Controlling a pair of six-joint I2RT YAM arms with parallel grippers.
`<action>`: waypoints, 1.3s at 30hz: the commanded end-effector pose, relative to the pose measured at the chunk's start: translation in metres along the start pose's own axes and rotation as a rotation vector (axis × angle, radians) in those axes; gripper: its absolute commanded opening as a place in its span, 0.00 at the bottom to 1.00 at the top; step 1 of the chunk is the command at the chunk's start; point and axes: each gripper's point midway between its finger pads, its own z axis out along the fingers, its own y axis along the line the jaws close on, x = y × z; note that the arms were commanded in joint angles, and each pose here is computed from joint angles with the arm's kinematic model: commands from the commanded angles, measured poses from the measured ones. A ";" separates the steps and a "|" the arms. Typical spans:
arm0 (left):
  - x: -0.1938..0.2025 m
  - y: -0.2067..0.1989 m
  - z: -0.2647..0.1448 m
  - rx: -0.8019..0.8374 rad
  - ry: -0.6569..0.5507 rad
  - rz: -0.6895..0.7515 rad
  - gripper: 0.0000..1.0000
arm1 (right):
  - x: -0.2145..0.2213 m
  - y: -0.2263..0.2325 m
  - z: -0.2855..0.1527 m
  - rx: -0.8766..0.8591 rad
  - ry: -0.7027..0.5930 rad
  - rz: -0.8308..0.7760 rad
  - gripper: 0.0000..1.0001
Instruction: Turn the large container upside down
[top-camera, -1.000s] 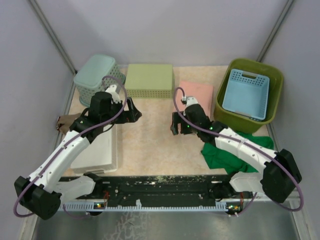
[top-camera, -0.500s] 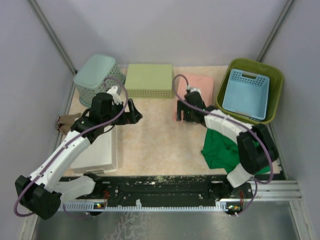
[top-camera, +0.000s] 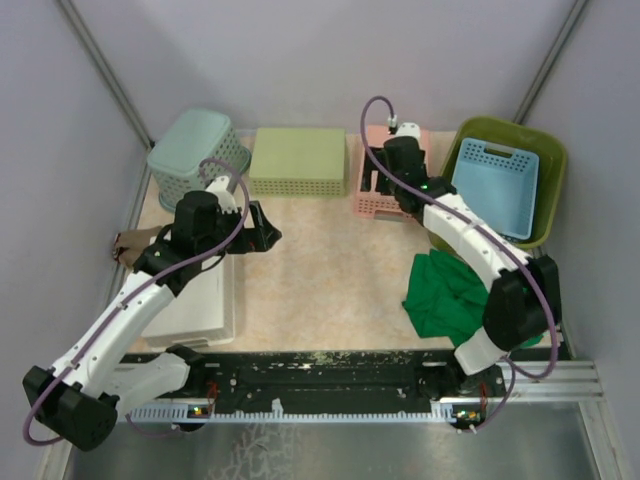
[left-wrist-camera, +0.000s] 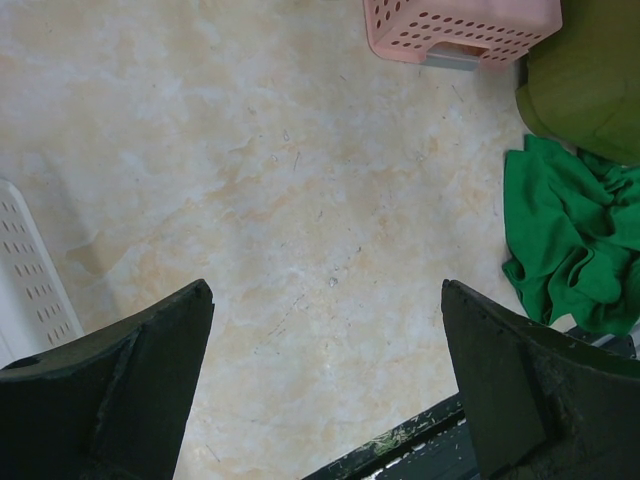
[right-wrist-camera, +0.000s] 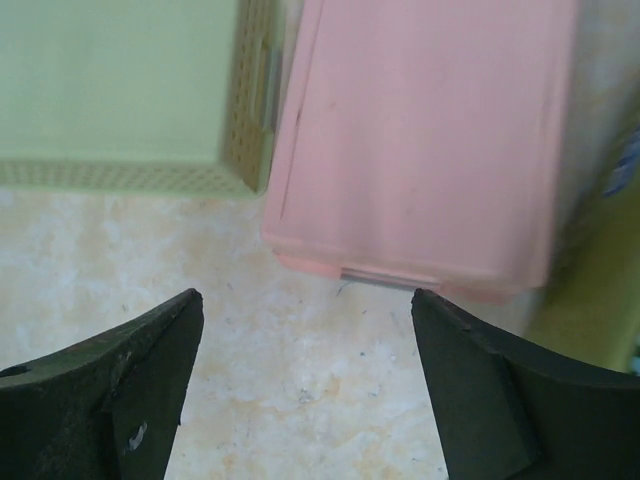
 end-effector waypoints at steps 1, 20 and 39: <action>0.001 -0.003 0.000 0.016 0.006 -0.003 1.00 | -0.105 -0.060 -0.079 0.109 -0.285 0.109 0.85; 0.003 -0.001 0.009 0.011 0.027 0.014 1.00 | -0.023 -0.209 -0.023 0.208 0.043 0.358 0.61; 0.009 -0.001 0.015 0.015 0.057 0.003 1.00 | -0.029 -0.210 -0.019 0.203 0.053 0.331 0.00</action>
